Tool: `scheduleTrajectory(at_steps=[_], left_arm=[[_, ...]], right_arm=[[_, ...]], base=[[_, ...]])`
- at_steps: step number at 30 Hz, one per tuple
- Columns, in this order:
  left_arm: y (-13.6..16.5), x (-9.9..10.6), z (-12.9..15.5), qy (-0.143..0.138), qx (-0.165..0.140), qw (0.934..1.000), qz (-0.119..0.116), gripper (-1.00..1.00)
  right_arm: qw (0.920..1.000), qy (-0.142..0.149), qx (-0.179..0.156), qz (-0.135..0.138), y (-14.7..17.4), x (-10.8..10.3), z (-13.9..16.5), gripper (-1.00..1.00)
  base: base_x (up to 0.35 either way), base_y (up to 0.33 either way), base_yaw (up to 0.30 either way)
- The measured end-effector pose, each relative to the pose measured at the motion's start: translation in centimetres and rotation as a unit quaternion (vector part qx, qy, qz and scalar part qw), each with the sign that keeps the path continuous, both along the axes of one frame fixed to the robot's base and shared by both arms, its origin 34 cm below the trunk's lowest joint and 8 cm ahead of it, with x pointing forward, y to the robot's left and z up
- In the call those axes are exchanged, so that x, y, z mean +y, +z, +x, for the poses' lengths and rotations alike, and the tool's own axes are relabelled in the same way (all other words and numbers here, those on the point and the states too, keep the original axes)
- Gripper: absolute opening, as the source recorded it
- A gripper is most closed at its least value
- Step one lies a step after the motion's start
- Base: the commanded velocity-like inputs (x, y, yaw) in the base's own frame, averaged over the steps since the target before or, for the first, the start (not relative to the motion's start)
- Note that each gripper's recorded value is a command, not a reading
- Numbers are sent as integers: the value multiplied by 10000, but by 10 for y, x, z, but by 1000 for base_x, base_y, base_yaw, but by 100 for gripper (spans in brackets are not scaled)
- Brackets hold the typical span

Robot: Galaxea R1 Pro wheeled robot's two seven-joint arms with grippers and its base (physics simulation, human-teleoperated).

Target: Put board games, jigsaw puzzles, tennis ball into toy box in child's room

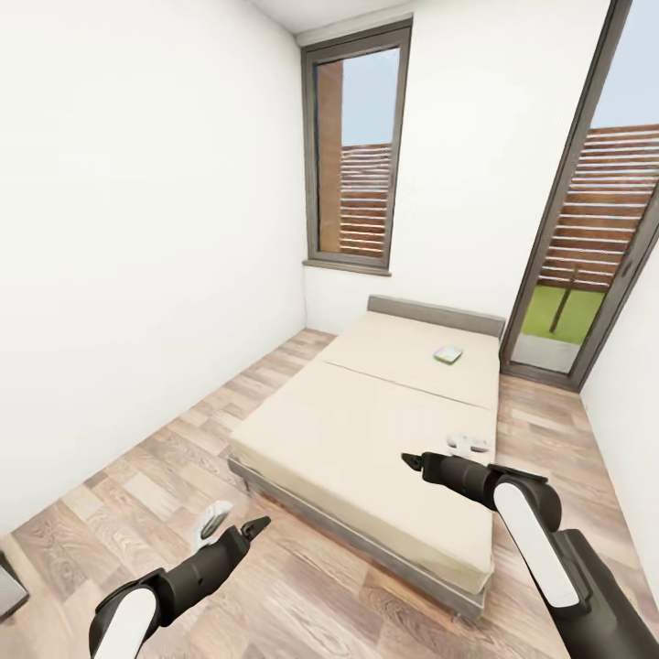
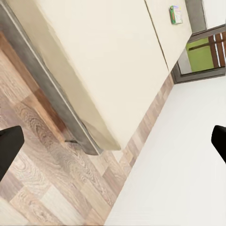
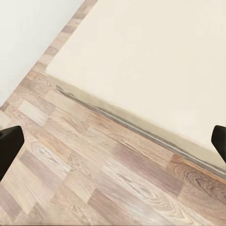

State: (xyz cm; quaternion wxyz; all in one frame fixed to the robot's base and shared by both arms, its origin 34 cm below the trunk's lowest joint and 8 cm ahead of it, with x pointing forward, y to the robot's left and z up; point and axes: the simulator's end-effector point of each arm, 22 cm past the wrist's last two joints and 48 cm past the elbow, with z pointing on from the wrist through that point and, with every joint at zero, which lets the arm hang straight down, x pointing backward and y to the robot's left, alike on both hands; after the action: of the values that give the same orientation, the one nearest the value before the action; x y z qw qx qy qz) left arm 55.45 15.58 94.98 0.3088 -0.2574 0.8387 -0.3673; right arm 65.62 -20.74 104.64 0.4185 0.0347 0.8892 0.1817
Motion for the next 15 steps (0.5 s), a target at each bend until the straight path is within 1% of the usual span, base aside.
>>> scheduleTrajectory(at_steps=[15], left_arm=[[0,0,0,2,3,10000,11,100]], right_arm=[[10000,20,8,-20,-1,1,-1,100]], base=[[0,-256,297]])
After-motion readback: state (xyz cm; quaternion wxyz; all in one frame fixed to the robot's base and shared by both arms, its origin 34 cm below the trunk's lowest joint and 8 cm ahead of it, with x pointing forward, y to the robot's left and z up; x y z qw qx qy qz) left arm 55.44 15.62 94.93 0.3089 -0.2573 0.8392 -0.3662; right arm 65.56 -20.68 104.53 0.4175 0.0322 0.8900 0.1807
